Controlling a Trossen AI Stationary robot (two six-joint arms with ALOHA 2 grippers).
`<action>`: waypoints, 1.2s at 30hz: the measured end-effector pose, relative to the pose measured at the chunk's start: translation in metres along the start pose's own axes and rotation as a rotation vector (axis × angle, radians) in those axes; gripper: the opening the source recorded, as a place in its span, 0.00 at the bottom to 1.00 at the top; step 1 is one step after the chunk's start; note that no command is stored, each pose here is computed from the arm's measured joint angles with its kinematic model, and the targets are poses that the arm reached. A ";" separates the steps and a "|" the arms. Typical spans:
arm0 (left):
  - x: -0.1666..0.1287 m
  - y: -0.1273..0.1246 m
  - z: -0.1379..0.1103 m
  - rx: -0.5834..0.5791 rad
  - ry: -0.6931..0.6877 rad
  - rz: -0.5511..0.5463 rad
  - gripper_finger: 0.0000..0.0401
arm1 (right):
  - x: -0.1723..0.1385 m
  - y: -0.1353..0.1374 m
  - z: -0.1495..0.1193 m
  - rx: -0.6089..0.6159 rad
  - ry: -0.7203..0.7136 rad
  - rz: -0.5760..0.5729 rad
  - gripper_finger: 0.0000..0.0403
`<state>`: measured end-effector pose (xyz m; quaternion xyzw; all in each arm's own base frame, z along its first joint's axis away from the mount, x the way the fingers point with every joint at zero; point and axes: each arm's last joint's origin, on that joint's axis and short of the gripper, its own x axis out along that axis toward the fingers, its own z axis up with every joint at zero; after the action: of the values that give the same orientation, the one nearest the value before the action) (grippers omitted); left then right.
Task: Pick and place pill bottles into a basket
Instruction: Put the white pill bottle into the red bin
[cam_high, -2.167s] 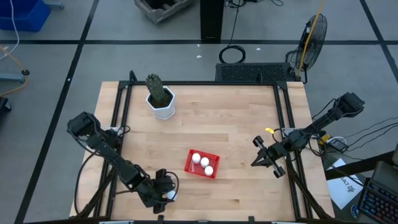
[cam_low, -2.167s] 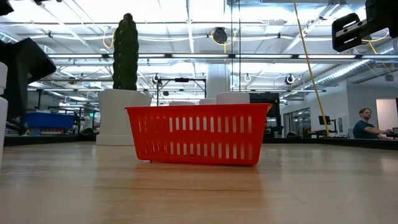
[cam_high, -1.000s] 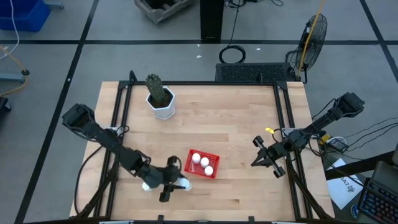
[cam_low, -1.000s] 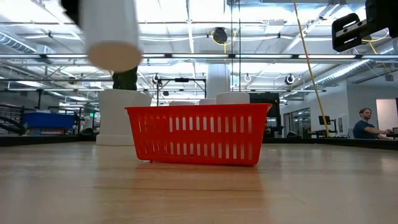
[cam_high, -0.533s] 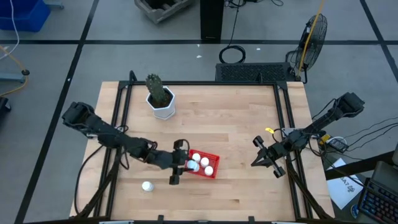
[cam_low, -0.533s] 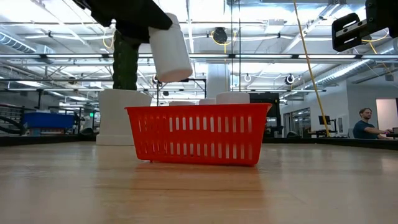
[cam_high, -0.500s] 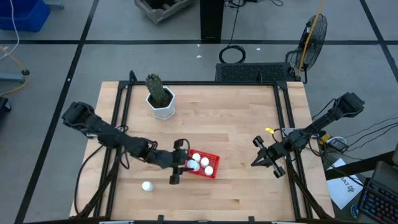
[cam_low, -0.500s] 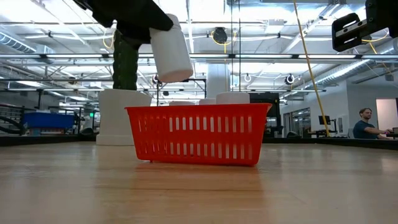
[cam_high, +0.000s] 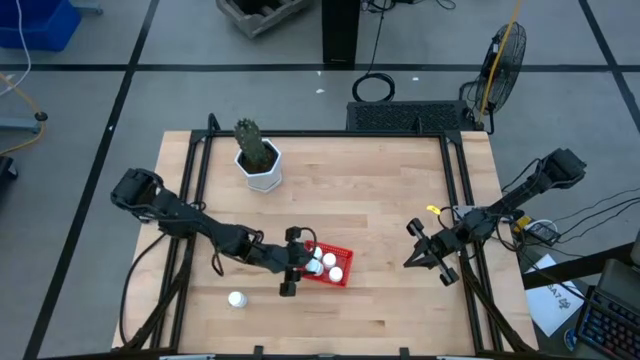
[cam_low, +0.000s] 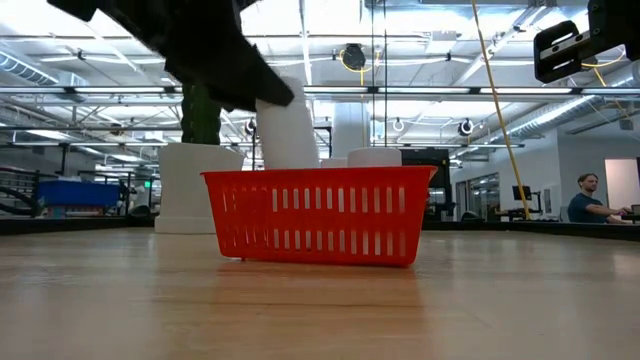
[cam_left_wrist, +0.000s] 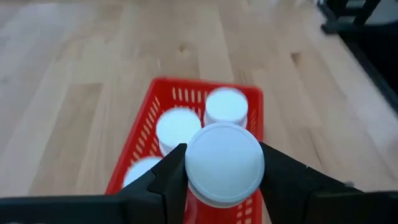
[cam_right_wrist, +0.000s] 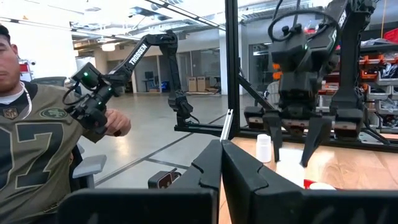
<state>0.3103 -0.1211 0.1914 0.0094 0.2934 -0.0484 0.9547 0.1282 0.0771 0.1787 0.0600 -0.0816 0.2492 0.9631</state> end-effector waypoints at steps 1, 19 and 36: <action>0.000 0.000 -0.001 0.001 0.006 0.001 0.41 | 0.000 0.000 0.000 0.000 0.000 0.000 0.01; 0.025 0.005 -0.018 0.003 0.073 0.020 0.42 | 0.000 0.000 -0.001 0.000 0.007 0.000 0.01; 0.040 0.002 -0.012 0.012 0.060 -0.045 0.46 | 0.000 0.000 -0.001 -0.001 0.012 0.000 0.01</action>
<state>0.3370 -0.1219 0.1586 0.0102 0.3217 -0.0712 0.9441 0.1284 0.0773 0.1775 0.0583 -0.0760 0.2493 0.9637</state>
